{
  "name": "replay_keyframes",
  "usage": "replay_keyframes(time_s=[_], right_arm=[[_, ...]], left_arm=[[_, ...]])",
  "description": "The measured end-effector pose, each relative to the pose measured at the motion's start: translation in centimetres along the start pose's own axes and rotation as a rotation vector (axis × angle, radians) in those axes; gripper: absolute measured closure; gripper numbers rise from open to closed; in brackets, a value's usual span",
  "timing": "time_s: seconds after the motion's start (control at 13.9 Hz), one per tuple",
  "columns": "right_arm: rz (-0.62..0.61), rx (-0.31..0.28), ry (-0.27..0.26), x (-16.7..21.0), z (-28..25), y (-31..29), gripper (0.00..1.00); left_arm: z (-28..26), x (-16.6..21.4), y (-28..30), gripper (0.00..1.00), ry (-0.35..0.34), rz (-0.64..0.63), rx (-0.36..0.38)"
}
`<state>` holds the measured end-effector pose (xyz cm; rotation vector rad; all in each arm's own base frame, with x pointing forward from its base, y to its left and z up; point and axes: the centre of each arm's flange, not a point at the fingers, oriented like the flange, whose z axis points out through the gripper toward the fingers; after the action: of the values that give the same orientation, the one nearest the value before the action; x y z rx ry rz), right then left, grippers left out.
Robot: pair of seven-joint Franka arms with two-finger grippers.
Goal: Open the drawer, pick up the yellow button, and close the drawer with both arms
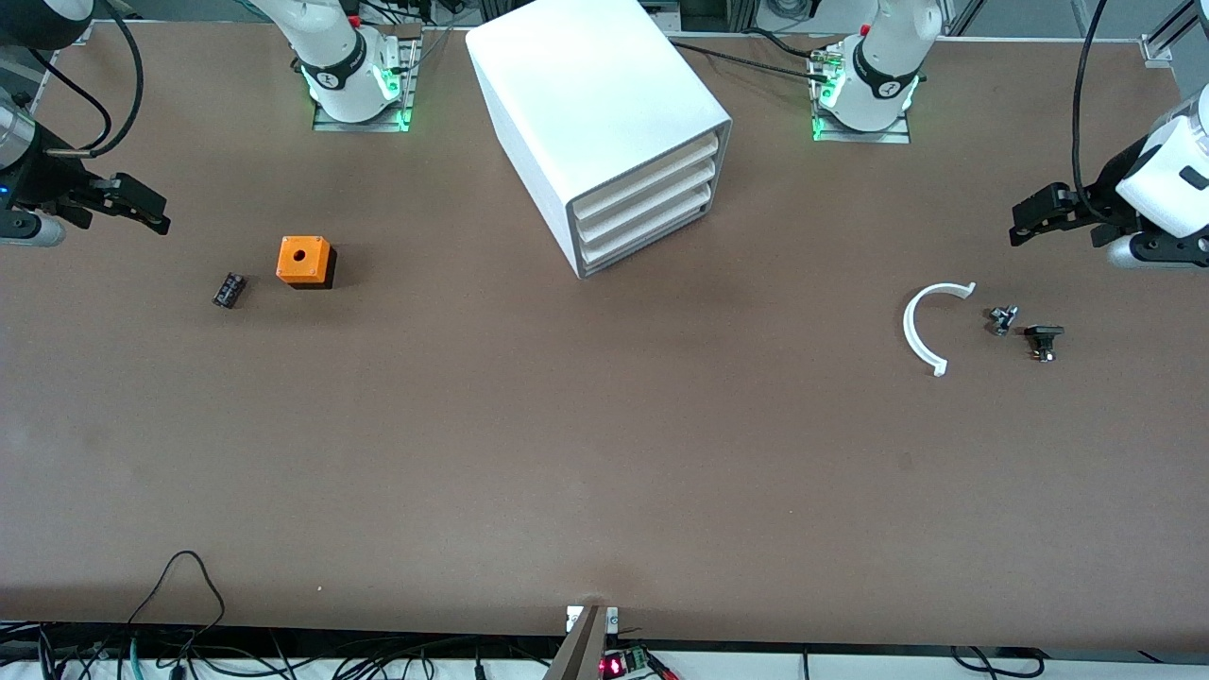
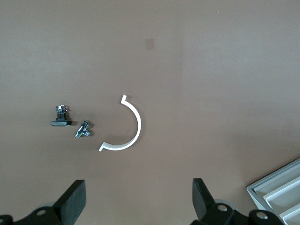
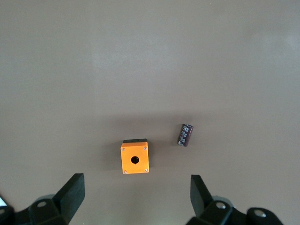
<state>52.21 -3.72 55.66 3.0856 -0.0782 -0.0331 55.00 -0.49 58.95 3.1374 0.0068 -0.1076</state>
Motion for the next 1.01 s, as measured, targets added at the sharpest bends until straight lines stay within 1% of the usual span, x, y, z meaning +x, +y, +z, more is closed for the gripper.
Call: replay_keyframes(time_s=[1.01], right_arm=[[0.0,0.0,0.0,0.0,0.0,0.0,0.0]], left_arm=[[0.0,0.03,0.64,0.0,-0.001,0.013,0.0]])
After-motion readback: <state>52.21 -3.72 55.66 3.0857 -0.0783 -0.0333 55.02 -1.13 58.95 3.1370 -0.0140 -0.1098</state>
